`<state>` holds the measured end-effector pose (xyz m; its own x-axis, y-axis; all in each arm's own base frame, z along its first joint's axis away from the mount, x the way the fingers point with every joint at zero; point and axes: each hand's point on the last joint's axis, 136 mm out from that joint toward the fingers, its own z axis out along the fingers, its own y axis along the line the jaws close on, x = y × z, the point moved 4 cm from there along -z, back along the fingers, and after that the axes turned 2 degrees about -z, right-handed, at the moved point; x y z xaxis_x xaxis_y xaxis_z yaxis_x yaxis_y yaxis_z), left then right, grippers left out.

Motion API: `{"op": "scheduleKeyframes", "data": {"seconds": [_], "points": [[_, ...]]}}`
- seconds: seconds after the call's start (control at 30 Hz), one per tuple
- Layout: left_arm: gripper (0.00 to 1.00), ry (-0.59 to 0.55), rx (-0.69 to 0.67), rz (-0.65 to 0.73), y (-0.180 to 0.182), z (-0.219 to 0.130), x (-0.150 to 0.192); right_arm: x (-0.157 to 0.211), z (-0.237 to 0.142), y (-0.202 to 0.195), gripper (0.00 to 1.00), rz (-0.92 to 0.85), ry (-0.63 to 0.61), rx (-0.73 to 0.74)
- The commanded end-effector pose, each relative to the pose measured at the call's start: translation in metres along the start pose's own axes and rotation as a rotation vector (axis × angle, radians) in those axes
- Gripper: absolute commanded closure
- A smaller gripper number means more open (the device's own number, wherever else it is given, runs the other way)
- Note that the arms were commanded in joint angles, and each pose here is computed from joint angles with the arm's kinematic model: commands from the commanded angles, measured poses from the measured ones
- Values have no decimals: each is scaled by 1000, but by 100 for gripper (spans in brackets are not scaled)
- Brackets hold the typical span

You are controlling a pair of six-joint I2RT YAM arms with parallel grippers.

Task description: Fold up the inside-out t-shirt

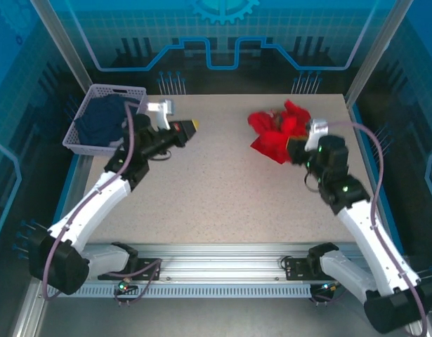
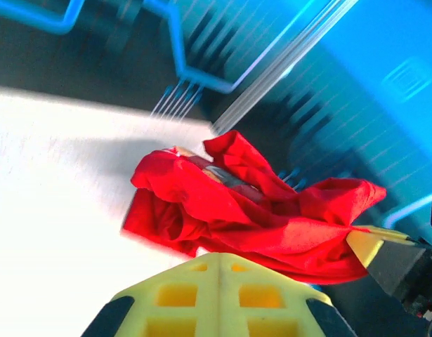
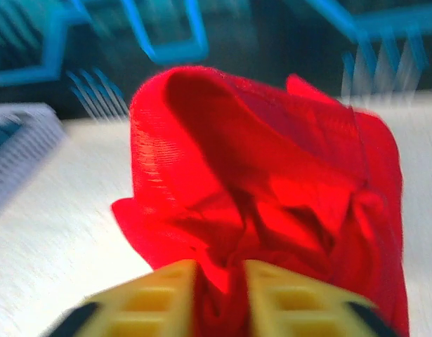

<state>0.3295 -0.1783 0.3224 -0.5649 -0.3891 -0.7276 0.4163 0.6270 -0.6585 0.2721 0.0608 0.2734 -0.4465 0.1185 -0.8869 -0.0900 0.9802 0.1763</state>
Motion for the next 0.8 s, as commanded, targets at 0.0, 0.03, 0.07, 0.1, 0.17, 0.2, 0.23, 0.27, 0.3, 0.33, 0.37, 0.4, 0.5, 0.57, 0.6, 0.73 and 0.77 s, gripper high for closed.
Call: {"op": "scheduleKeyframes", "data": {"seconds": [0.0, 0.03, 0.07, 0.1, 0.17, 0.2, 0.23, 0.27, 0.3, 0.33, 0.37, 0.4, 0.5, 0.57, 0.6, 0.73, 0.77], "points": [[78, 110, -109, 28, 31, 16, 47, 80, -3, -58, 53, 94, 148, 283], [72, 139, -109, 34, 34, 24, 55, 86, -3, -61, 48, 108, 143, 277], [65, 170, -111, 36, 37, 34, 62, 87, -1, -60, 44, 121, 135, 253], [59, 198, -116, 34, 40, 42, 68, 85, 5, -56, 43, 124, 138, 223], [53, 256, -130, 17, 48, 65, 80, 81, 18, -47, 38, 123, 168, 182], [51, 274, -134, 8, 51, 75, 84, 78, 27, -39, 33, 104, 183, 149], [50, 290, -143, -5, 56, 86, 88, 76, 37, -32, 31, 79, 208, 130], [48, 303, -151, -17, 62, 97, 91, 75, 48, -26, 29, 56, 233, 118], [46, 325, -160, -25, 68, 109, 98, 75, 57, -22, 28, 40, 251, 109], [44, 343, -165, -29, 71, 122, 101, 77, 70, -18, 28, 33, 279, 105], [42, 375, -168, -26, 73, 137, 105, 79, 83, -17, 27, 36, 303, 104], [41, 391, -169, -21, 74, 146, 108, 81, 94, -17, 27, 41, 320, 108], [38, 466, -204, -49, 91, 192, 124, 86, 129, -20, 28, 51, 386, 119], [36, 505, -227, -88, 105, 216, 135, 86, 151, -26, 28, 33, 425, 167], [36, 522, -223, -94, 108, 226, 140, 88, 159, -30, 30, 28, 440, 186], [34, 596, -212, -79, 109, 264, 160, 84, 176, -44, 50, 87, 463, 185], [34, 615, -217, -70, 108, 272, 165, 82, 177, -47, 54, 94, 463, 190]]}}
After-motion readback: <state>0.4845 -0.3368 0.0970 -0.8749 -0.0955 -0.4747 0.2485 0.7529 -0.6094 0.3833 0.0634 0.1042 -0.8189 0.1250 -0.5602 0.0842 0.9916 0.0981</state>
